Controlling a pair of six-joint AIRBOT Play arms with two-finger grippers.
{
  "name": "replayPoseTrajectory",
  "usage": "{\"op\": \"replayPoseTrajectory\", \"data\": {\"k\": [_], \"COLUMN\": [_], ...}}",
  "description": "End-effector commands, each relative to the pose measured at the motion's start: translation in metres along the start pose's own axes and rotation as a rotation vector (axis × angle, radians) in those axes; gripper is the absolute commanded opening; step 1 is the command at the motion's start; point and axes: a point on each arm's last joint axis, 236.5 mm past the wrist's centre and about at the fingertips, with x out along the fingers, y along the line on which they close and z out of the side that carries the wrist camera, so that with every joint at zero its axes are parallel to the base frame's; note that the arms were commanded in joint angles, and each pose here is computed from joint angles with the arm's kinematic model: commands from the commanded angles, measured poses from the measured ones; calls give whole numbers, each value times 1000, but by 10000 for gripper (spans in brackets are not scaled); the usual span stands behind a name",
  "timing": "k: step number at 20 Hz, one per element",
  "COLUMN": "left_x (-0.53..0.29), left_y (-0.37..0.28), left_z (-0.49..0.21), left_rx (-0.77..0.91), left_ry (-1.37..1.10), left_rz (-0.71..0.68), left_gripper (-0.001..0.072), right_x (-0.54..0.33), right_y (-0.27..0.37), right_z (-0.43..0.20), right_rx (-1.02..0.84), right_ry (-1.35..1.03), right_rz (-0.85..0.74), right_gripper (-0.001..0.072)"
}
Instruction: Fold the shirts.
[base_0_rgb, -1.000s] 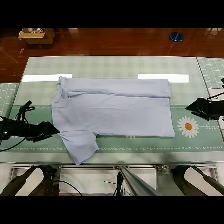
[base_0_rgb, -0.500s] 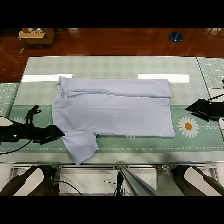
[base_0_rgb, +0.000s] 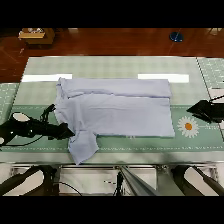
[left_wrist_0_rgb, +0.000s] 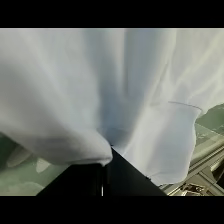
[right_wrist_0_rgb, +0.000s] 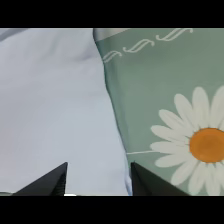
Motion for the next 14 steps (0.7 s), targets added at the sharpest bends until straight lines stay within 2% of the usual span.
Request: {"op": "replayPoseTrajectory", "data": {"k": [1,4,8,11,14], "left_x": [-2,-9,-14,-14,-14], "left_y": [17,26,31,30,30], "left_z": [0,1,4,3,3], "left_rx": [-1,-16,-32,-12,-12], "left_ry": [5,-8,-27,-22,-22], "left_rz": [38,37,28,25,25], "left_gripper": [29,28,28,28,28], "right_x": [-8,6,37,52,63], "right_y": [-38,-43,-42,-34,-29], "right_z": [-18,-40,-85,-93,-99], "right_rx": [83,246,293,324,292], "right_ry": [39,59,167,162,175], "right_rz": [-94,10,46,99,85], "right_gripper": [470,471,479,479,478]}}
